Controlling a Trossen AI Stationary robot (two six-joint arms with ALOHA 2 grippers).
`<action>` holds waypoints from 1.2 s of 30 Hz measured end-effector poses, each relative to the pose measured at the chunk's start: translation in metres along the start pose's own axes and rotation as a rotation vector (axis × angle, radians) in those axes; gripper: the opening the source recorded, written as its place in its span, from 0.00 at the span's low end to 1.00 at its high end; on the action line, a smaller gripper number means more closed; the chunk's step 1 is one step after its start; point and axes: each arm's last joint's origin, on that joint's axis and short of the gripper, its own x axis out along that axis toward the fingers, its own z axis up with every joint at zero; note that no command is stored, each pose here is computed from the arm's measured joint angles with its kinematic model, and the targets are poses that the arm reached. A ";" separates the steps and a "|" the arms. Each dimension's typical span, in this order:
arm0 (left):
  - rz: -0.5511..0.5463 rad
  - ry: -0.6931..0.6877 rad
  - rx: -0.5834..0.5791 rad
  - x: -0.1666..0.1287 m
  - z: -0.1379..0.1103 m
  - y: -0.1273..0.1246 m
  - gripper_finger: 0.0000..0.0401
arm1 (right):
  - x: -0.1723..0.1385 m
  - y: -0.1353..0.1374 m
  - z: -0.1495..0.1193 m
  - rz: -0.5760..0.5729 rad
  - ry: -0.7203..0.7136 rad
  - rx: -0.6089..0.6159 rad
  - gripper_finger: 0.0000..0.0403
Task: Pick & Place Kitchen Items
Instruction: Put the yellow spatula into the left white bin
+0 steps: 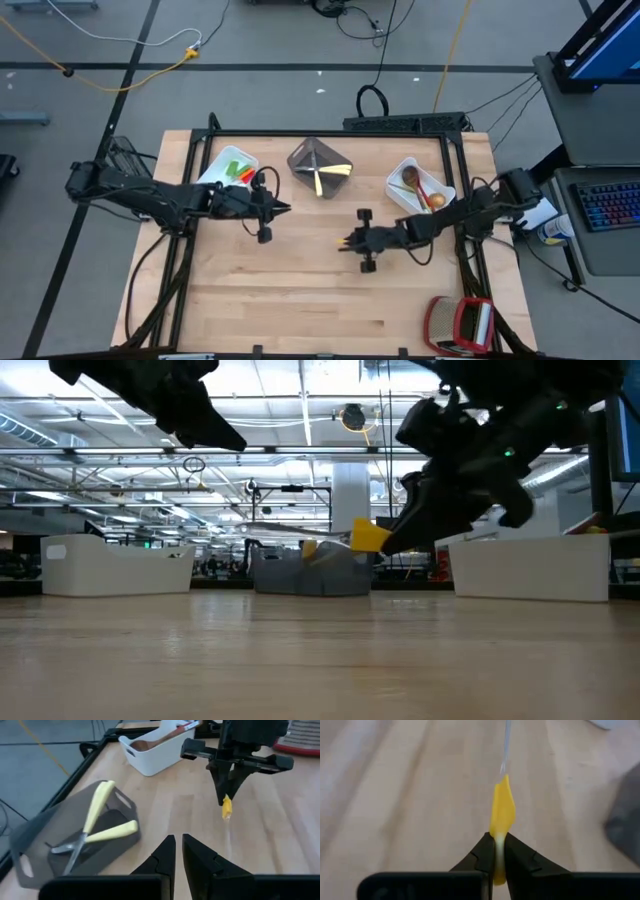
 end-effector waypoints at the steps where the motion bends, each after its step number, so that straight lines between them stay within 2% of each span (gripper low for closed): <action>1: 0.006 0.001 0.003 0.000 0.000 0.001 0.09 | 0.001 -0.003 0.000 -0.010 0.001 -0.006 0.04; 5: -0.007 -0.004 0.061 0.003 0.000 0.003 0.09 | 0.003 -0.013 0.000 -0.035 0.001 -0.024 0.04; 11: -0.020 0.018 0.145 0.024 -0.005 -0.002 0.12 | 0.006 -0.028 0.001 -0.077 -0.002 -0.016 0.04; 14: -0.014 0.074 0.156 0.039 -0.015 -0.003 0.20 | 0.007 -0.035 0.001 -0.094 -0.007 -0.002 0.04; 20: -0.007 0.096 0.156 0.064 -0.026 -0.003 0.39 | 0.009 -0.044 0.000 -0.115 -0.006 0.018 0.04; 25: -0.015 0.143 0.222 0.077 -0.037 -0.004 0.48 | 0.009 -0.048 0.002 -0.129 -0.024 0.014 0.04; 30: -0.001 0.169 0.231 0.085 -0.043 -0.001 0.49 | 0.009 -0.048 0.003 -0.130 -0.036 -0.018 0.04; 36: 0.018 0.163 0.220 0.086 -0.042 0.004 0.41 | 0.009 -0.049 0.003 -0.134 -0.035 -0.017 0.04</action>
